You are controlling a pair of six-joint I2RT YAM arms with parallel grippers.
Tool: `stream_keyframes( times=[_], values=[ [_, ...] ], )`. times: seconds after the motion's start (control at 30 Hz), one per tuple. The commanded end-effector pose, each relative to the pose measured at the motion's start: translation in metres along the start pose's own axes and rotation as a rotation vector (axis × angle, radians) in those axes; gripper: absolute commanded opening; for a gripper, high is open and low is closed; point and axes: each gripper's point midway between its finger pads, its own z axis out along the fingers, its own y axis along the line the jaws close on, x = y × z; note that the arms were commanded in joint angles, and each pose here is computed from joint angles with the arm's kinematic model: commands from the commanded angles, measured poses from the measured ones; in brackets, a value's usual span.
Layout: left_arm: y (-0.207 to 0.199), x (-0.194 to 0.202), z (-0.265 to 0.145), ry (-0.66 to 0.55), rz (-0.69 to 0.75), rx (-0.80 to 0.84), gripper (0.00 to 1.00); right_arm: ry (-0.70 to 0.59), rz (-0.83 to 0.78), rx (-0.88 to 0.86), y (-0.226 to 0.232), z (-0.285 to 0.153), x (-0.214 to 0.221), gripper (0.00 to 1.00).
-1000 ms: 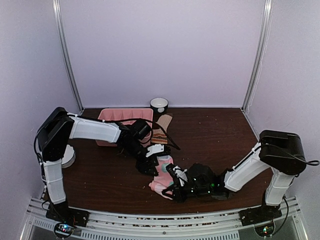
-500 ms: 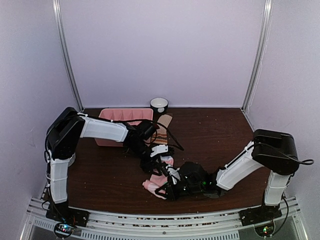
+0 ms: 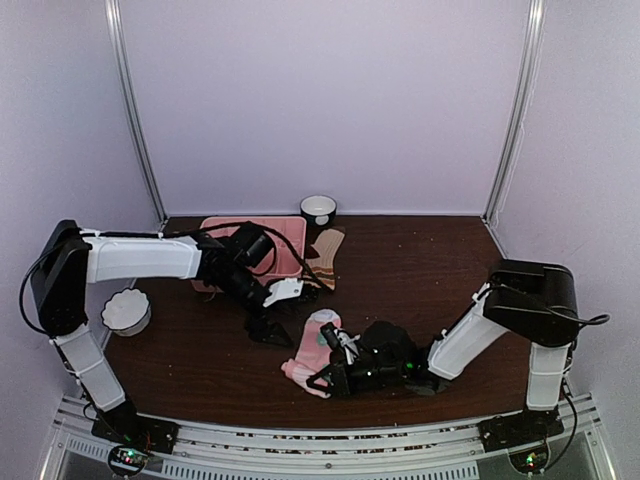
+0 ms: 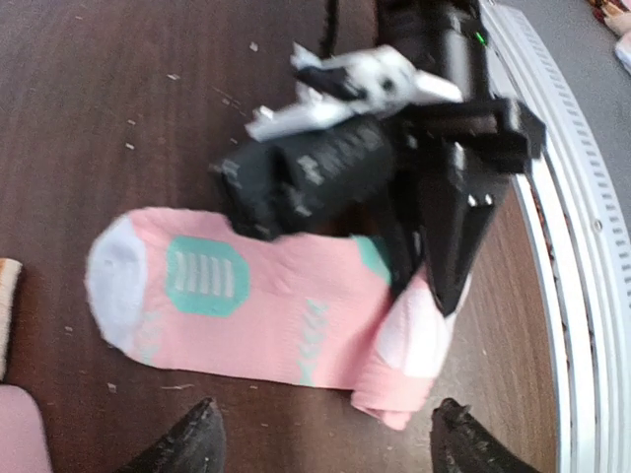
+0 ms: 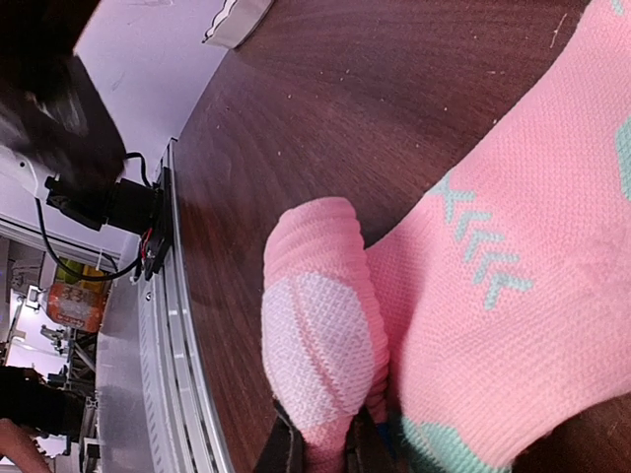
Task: Roll the socks
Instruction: Roll the sock at the center of the board.
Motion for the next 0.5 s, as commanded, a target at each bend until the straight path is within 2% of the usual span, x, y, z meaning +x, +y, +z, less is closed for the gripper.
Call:
stream_keyframes(
  times=[0.0, 0.17, 0.47],
  values=[
    [-0.053, 0.038, 0.025, 0.097, 0.053, 0.161, 0.70, 0.400, 0.257, 0.425, -0.116, -0.041, 0.131, 0.02],
    [-0.065, 0.042, 0.048, 0.138, 0.124, 0.139, 0.65, 0.403, 0.260, 0.419, -0.113, -0.036, 0.125, 0.02],
    [-0.062, 0.038, 0.064, 0.164, 0.181, 0.088, 0.63, 0.395, 0.282, 0.409, -0.112, -0.035, 0.120, 0.02]
  ],
)
